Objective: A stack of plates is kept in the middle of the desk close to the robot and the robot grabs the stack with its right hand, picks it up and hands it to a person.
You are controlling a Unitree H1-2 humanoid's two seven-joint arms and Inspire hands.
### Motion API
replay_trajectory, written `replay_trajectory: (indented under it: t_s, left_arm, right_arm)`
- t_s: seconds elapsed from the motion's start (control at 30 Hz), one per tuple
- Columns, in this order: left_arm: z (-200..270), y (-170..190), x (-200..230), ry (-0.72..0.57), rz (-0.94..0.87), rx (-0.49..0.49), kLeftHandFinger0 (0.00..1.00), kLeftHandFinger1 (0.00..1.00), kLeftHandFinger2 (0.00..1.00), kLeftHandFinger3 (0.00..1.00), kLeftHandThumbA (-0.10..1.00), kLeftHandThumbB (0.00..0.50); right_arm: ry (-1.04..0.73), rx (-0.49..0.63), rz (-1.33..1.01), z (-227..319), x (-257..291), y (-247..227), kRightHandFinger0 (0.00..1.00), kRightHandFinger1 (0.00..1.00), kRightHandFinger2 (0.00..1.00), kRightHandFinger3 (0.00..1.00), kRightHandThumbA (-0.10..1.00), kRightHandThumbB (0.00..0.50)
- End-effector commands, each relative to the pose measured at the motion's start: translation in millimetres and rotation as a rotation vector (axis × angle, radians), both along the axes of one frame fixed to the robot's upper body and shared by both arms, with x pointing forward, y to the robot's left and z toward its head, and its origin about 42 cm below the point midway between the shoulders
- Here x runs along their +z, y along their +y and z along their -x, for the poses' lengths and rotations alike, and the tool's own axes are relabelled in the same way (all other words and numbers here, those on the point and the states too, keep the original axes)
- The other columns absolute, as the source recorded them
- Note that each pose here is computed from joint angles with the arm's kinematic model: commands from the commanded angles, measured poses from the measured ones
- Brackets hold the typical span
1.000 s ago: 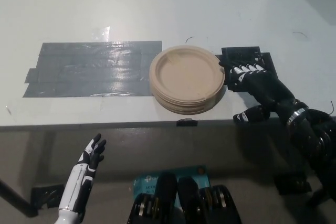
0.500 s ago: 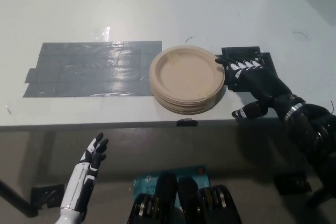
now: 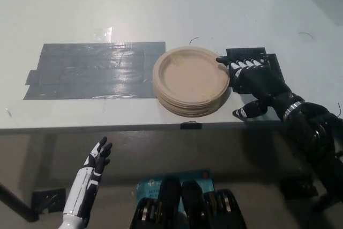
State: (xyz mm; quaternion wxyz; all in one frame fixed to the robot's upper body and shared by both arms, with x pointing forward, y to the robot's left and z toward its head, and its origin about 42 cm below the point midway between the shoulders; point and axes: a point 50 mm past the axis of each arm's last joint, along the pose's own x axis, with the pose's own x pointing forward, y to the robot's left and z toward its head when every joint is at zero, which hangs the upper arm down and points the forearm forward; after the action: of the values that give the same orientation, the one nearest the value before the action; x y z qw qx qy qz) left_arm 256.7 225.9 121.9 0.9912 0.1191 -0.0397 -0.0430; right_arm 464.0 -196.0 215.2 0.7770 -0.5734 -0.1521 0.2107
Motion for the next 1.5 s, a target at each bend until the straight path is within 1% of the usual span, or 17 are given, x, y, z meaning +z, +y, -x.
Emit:
replay_trajectory:
  t_s: [0.0,0.23,0.43,0.53,0.73,0.77,0.8,0.83,0.93,0.97,1.07,1.13,1.2,1.37,1.43,1.47]
  left_arm:
    - [3,-2,10,-0.05,-0.004,-0.03,1.0,1.0,1.0,1.0,1.0,0.0]
    - [3,-1,9,-0.052,-0.012,-0.031,1.0,1.0,1.0,1.0,1.0,0.0]
    - [2,-1,10,-0.051,-0.007,-0.035,1.0,1.0,1.0,1.0,1.0,0.0]
    - [1,-1,10,-0.055,-0.012,-0.034,1.0,1.0,1.0,1.0,1.0,0.0]
    - [1,0,12,-0.058,-0.004,-0.032,1.0,1.0,1.0,1.0,1.0,0.0]
    - [0,0,12,-0.059,-0.005,-0.032,1.0,1.0,1.0,1.0,1.0,0.0]
    - [-1,0,13,-0.062,-0.008,-0.033,1.0,1.0,1.0,1.0,1.0,0.0]
    - [-2,0,13,-0.066,-0.01,-0.034,1.0,1.0,1.0,1.0,1.0,0.0]
    - [-5,0,16,-0.071,-0.014,-0.035,1.0,1.0,1.0,1.0,1.0,0.0]
    - [-6,0,17,-0.072,-0.013,-0.034,1.0,1.0,1.0,1.0,1.0,0.0]
    - [-7,0,18,-0.073,-0.015,-0.036,1.0,1.0,1.0,1.0,1.0,0.0]
    - [-10,0,19,-0.076,-0.018,-0.039,1.0,1.0,1.0,1.0,1.0,0.0]
    - [-11,-1,20,-0.078,-0.019,-0.043,1.0,1.0,1.0,1.0,1.0,0.0]
    - [-14,-1,21,-0.082,-0.02,-0.045,1.0,1.0,1.0,1.0,1.0,0.0]
    - [-15,-1,22,-0.085,-0.017,-0.048,1.0,1.0,1.0,1.0,1.0,0.0]
    - [-17,-1,23,-0.089,-0.013,-0.049,1.0,1.0,1.0,1.0,1.0,0.0]
  right_arm:
    - [-0.106,0.031,0.011,-15,20,14,1.0,1.0,1.0,1.0,1.0,0.43]
    - [-0.113,0.042,0.025,-21,15,25,1.0,1.0,1.0,1.0,1.0,0.438]
    - [-0.116,0.056,0.014,-21,8,36,1.0,1.0,1.0,1.0,1.0,0.431]
    - [-0.109,0.058,0.009,-21,6,40,1.0,1.0,1.0,1.0,1.0,0.442]
    - [-0.097,0.081,-0.013,-18,-6,54,1.0,1.0,1.0,1.0,1.0,0.444]
    - [-0.098,0.082,-0.014,-18,-6,55,1.0,1.0,1.0,1.0,0.98,0.455]
    - [-0.101,0.086,-0.012,-18,-8,56,1.0,1.0,1.0,1.0,0.97,0.444]
    - [-0.102,0.088,-0.01,-18,-8,57,1.0,1.0,1.0,1.0,0.97,0.443]
    - [-0.108,0.098,0.002,-17,-9,60,1.0,1.0,1.0,1.0,0.98,0.467]
    - [-0.118,0.108,0.011,-17,-9,61,1.0,1.0,1.0,1.0,0.99,0.467]
    - [-0.116,0.121,0.022,-18,-9,61,1.0,1.0,1.0,1.0,0.99,0.474]
    - [-0.109,0.125,0.039,-18,-10,62,1.0,1.0,1.0,1.0,0.94,0.487]
    - [-0.114,0.13,0.049,-18,-10,62,1.0,1.0,1.0,1.0,0.92,0.492]
    - [-0.153,0.169,0.114,-18,-11,66,1.0,1.0,1.0,1.0,0.91,0.5]
    - [-0.173,0.184,0.13,-19,-11,69,1.0,1.0,1.0,1.0,0.89,0.5]
    - [-0.211,0.205,0.144,-20,-9,71,1.0,1.0,1.0,1.0,0.8,0.5]
